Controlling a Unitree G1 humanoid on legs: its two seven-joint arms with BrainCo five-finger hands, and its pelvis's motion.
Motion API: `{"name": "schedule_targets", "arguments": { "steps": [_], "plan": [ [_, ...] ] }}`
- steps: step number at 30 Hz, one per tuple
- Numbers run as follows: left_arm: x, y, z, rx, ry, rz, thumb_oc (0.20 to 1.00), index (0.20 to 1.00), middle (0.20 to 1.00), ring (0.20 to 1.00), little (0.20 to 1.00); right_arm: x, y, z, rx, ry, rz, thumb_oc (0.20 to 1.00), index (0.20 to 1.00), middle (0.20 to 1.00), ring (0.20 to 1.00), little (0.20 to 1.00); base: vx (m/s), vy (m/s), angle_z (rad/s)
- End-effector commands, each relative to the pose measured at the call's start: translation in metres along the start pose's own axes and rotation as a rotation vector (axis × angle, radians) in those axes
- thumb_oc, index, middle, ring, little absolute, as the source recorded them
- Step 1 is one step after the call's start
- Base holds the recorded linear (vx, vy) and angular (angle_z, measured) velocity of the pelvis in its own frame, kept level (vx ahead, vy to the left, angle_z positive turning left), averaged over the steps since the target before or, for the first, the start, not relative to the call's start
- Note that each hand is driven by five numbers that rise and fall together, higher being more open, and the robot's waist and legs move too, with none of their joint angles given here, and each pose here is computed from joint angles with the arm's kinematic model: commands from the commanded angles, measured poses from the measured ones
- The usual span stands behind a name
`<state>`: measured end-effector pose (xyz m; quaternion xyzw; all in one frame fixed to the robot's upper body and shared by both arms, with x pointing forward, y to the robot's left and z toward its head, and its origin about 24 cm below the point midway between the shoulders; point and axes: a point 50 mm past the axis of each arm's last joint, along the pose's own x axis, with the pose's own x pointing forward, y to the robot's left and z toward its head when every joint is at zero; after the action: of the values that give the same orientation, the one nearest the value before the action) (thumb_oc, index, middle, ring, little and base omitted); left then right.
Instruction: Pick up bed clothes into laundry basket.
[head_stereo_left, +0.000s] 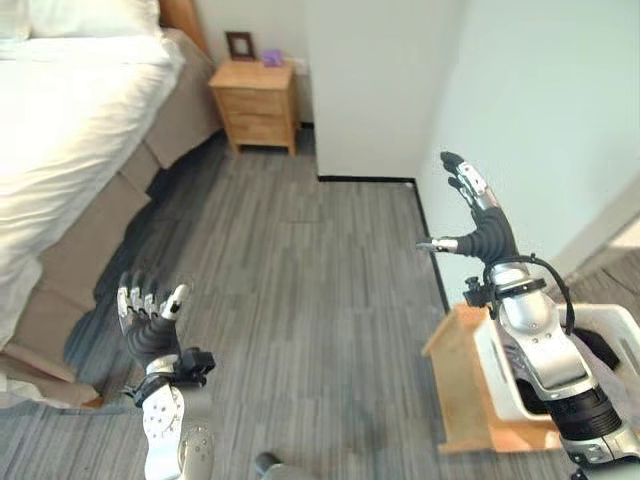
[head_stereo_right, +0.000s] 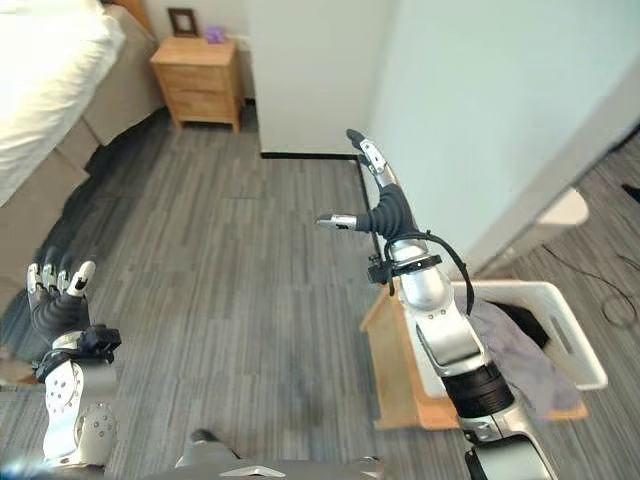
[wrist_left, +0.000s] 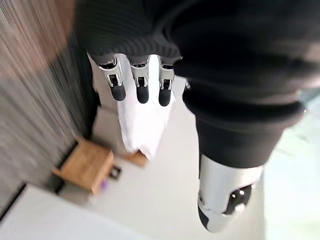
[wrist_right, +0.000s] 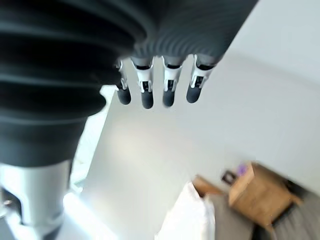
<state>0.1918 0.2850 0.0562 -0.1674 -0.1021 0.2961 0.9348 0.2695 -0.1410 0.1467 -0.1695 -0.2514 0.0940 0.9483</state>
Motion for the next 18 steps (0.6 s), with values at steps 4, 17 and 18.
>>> {"name": "schedule_targets", "arguments": {
  "steps": [4, 17, 18],
  "plan": [
    [0.016, -0.041, 0.038, 0.11, -0.16, -0.291, 1.0, 1.0, 1.0, 1.0, 1.0, -0.001, -0.017, 0.006, 0.017, -0.045, -0.079, 1.0, 1.0, 1.0, 1.0, 1.0, 0.29, 0.212, 1.39],
    [0.018, -0.063, 0.022, 0.083, -0.101, -0.378, 1.0, 1.0, 1.0, 1.0, 1.0, -0.007, -0.032, -0.004, 0.066, 0.004, -0.214, 1.0, 1.0, 1.0, 1.0, 1.0, 0.4, 0.007, 2.54],
    [0.018, -0.062, 0.024, 0.089, -0.108, -0.368, 1.0, 1.0, 1.0, 1.0, 1.0, -0.003, -0.031, -0.001, 0.071, -0.016, -0.205, 1.0, 1.0, 1.0, 1.0, 1.0, 0.31, -0.164, 0.77]
  ]
}}
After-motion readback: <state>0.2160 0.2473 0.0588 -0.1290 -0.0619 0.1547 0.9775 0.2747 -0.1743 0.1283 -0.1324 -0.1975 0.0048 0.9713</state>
